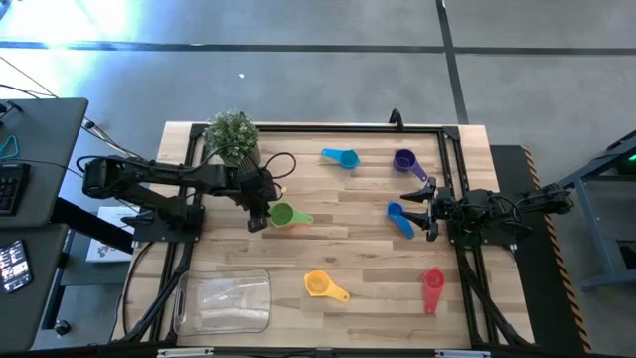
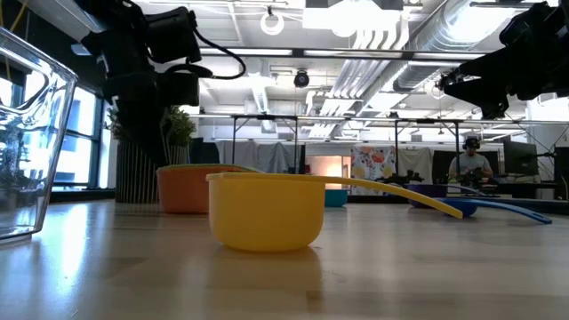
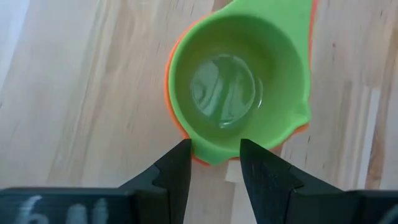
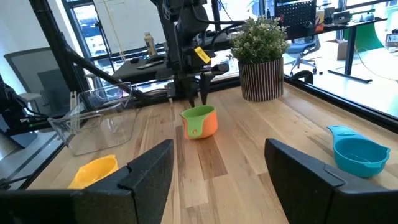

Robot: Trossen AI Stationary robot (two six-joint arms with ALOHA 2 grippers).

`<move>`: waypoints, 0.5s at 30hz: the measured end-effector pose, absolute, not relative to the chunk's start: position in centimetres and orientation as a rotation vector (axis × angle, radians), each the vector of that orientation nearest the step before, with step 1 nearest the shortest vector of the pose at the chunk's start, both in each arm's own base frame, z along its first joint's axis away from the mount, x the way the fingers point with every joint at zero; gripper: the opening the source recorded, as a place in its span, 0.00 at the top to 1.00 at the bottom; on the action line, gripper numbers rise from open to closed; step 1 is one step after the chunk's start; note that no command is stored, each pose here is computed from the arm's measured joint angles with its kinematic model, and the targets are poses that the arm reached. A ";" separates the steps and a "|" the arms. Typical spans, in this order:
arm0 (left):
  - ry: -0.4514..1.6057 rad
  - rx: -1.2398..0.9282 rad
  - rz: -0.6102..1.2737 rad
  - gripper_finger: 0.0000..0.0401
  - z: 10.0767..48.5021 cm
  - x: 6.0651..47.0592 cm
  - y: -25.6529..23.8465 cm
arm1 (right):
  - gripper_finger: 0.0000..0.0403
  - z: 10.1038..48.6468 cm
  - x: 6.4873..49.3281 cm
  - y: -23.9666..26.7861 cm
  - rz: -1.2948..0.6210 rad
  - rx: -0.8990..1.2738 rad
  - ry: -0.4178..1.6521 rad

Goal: Nest measuring cups in basket
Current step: Adjust the stacked measuring cups, then stack the dark blue measuring cup on the green measuring cup

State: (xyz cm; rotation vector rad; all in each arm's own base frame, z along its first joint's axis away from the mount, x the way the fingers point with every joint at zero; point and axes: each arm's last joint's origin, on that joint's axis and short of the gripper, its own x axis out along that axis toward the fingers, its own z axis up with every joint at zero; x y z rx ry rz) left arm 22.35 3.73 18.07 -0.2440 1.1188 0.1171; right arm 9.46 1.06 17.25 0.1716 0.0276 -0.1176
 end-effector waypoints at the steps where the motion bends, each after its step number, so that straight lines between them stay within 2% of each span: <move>1: 1.115 -0.243 0.116 0.68 18.2 22.5 3.7 | 0.40 17.3 9.5 1.1 -0.118 0.172 0.028; 15: 1.078 -0.181 0.085 0.68 23.7 24.1 4.0 | 0.40 17.3 9.5 1.1 -0.117 0.172 0.027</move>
